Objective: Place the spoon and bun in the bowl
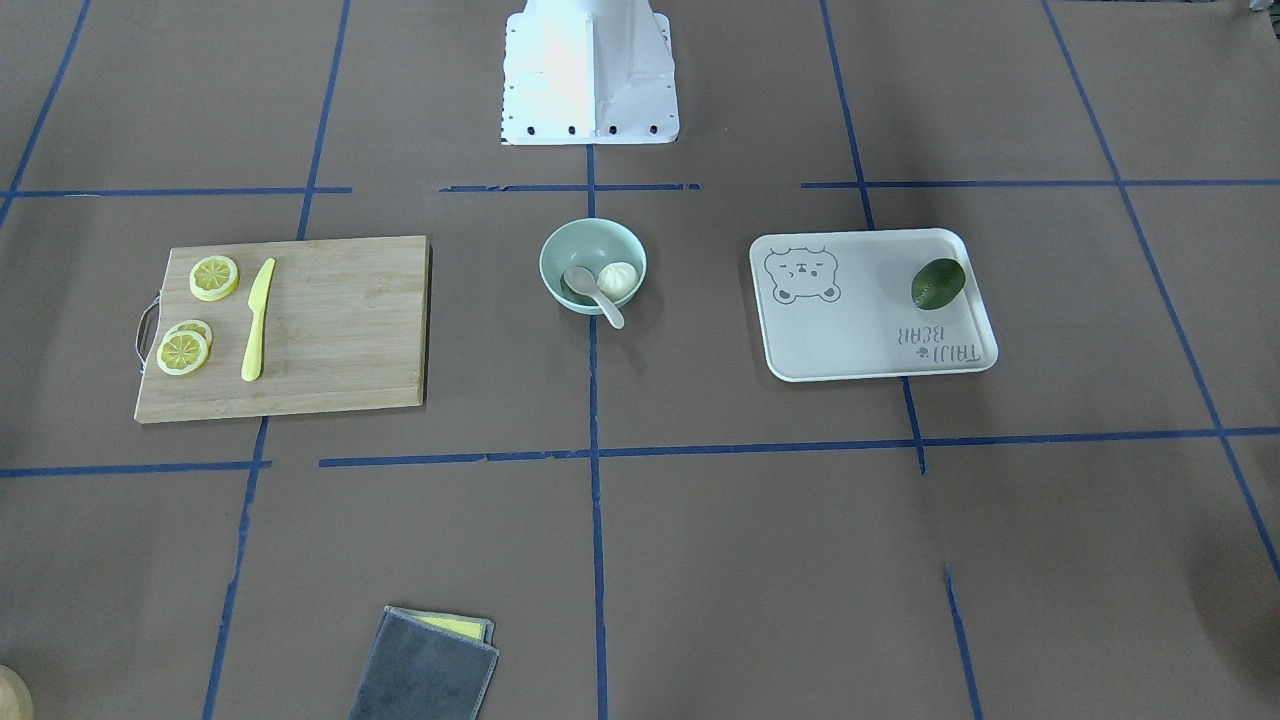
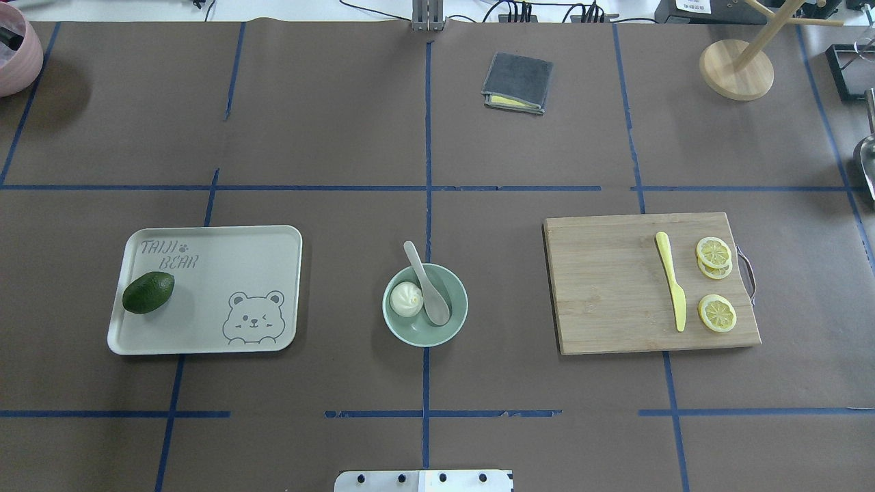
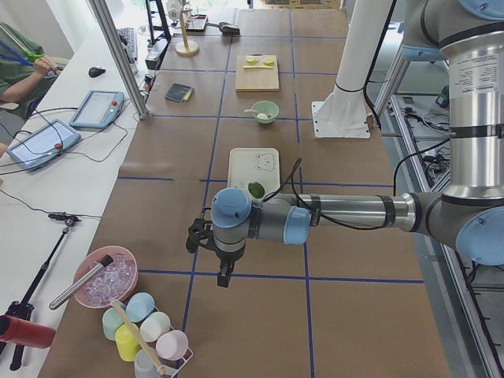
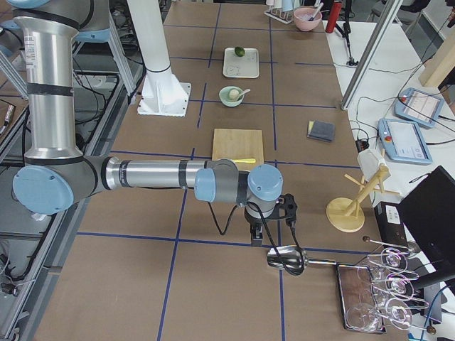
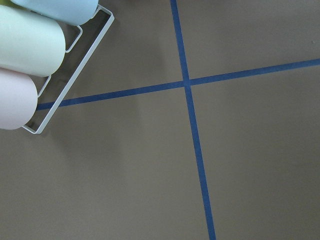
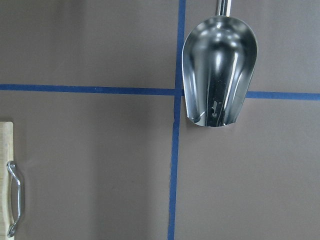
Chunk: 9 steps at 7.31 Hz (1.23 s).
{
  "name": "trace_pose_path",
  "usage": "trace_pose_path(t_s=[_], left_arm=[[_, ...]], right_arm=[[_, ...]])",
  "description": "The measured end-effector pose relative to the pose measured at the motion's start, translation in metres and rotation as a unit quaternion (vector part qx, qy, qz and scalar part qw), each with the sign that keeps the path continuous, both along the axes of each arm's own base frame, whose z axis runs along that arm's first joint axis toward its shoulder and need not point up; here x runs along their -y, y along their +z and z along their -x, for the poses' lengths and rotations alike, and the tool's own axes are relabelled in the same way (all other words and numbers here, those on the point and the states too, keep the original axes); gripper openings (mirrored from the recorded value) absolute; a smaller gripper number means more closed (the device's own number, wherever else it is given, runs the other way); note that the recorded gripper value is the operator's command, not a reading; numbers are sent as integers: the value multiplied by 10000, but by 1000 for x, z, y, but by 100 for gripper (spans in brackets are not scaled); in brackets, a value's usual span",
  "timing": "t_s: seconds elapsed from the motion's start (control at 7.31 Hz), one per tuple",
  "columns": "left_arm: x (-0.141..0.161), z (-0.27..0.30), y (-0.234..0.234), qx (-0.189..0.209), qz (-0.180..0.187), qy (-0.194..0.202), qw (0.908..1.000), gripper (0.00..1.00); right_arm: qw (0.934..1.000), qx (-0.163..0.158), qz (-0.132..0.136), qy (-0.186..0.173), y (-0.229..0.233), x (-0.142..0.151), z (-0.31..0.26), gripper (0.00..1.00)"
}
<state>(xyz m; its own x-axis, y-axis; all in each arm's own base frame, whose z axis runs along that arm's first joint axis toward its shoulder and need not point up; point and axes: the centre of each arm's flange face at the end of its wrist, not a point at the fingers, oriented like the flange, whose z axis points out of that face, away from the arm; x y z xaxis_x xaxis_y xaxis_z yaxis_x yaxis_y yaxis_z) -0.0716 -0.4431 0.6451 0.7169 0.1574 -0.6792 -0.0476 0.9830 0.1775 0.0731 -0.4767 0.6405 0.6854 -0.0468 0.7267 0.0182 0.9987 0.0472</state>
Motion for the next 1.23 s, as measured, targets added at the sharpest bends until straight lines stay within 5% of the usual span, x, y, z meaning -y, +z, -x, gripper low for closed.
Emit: trace_pose_path(t_s=[1.23], left_arm=[[-2, 0, 7, -44, 374, -336, 9987, 100]], right_arm=[[9999, -42, -126, 48, 9, -5, 0, 100]])
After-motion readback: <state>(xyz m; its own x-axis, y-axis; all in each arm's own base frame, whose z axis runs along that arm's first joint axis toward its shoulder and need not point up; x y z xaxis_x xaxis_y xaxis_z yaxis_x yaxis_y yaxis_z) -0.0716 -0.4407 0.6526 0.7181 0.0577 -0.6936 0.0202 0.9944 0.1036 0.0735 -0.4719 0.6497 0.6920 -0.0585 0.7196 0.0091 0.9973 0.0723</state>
